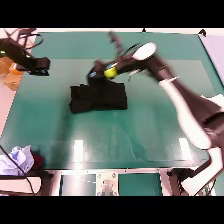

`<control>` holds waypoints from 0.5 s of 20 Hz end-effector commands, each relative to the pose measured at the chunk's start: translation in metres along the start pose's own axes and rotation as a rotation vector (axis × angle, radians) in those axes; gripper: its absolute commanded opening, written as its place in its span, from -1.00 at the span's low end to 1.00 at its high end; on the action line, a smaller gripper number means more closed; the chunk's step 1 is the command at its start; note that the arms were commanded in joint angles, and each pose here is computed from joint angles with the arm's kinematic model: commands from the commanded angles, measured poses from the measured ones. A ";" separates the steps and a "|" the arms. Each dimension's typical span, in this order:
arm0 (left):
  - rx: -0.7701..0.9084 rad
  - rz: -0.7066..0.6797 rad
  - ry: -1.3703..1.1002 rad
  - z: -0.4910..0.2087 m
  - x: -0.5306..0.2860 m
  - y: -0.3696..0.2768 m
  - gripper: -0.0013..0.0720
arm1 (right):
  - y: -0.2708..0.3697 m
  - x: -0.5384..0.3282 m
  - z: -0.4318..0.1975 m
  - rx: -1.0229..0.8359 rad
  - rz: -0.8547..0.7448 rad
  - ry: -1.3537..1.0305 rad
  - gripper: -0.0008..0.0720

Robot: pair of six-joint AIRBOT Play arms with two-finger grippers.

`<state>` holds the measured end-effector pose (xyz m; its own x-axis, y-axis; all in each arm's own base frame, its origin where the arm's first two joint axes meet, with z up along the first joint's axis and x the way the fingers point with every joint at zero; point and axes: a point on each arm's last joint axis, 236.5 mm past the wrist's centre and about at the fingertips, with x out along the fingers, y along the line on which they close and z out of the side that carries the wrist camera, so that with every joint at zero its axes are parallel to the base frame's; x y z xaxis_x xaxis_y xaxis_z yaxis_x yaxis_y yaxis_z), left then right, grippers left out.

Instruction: Fold the shirts.

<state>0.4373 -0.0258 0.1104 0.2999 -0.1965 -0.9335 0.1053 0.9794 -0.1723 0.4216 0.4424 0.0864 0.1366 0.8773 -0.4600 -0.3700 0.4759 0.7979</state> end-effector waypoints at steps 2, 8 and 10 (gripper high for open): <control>-0.001 0.046 -0.008 -0.006 -0.016 0.032 -0.88 | -0.020 0.115 -0.043 -0.056 -0.068 -0.080 0.26; 0.025 0.046 -0.001 -0.007 -0.016 0.032 -0.88 | -0.079 -0.025 0.034 -0.027 -0.185 -0.069 0.26; 0.024 0.046 -0.004 -0.007 -0.016 0.032 -0.88 | -0.124 -0.098 0.050 0.077 -0.263 -0.064 0.34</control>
<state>0.4296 0.0067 0.1172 0.3064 -0.1550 -0.9392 0.1113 0.9857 -0.1263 0.4829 0.3922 0.0489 0.2874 0.7871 -0.5458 -0.3518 0.6168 0.7042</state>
